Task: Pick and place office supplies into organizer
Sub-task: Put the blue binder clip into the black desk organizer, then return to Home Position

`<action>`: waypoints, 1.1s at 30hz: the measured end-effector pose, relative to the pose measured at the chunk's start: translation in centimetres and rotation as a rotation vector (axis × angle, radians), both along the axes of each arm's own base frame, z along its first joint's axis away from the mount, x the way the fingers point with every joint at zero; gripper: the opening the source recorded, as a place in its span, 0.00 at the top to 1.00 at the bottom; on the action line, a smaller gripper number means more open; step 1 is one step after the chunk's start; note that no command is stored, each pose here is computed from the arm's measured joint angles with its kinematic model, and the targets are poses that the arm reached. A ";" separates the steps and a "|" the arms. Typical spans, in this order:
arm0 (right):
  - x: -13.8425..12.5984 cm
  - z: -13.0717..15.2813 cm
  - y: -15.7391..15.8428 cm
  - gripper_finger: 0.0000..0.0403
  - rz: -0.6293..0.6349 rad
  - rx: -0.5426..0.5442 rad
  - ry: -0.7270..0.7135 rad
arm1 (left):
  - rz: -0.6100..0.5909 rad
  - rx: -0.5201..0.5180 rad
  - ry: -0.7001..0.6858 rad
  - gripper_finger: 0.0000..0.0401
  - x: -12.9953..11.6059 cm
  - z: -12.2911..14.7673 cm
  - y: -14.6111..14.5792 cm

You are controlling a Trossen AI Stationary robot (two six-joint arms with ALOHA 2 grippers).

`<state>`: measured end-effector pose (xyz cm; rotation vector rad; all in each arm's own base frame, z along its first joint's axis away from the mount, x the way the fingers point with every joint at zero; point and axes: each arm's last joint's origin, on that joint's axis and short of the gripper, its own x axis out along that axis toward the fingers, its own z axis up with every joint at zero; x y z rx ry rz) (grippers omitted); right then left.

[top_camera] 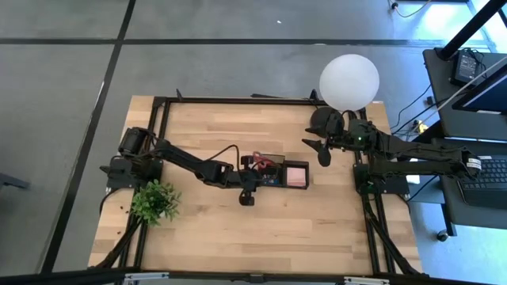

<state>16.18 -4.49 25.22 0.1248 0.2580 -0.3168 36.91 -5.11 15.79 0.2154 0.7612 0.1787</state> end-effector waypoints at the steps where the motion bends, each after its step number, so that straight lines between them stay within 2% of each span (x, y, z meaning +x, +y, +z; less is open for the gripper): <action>1: 0.0 0.0 0.0 0.46 0.000 0.000 0.000 | 0.001 0.001 0.010 0.83 0.0 -0.2 0.1; 10: 0.0 0.0 0.0 0.46 0.000 0.000 0.000 | 0.046 -0.019 0.010 0.79 0.1 -0.6 0.7; 20: 0.0 0.0 0.0 0.46 0.000 0.000 0.000 | 0.041 -0.027 0.007 0.79 0.0 -0.2 0.7; 27: 0.0 0.0 0.0 0.46 0.000 0.000 -0.003 | -0.021 -0.162 -0.072 0.78 -0.7 3.1 0.4; 33: 0.0 0.0 0.0 0.46 -0.001 0.002 -0.006 | -0.006 -0.120 -0.062 0.78 -2.8 6.3 1.2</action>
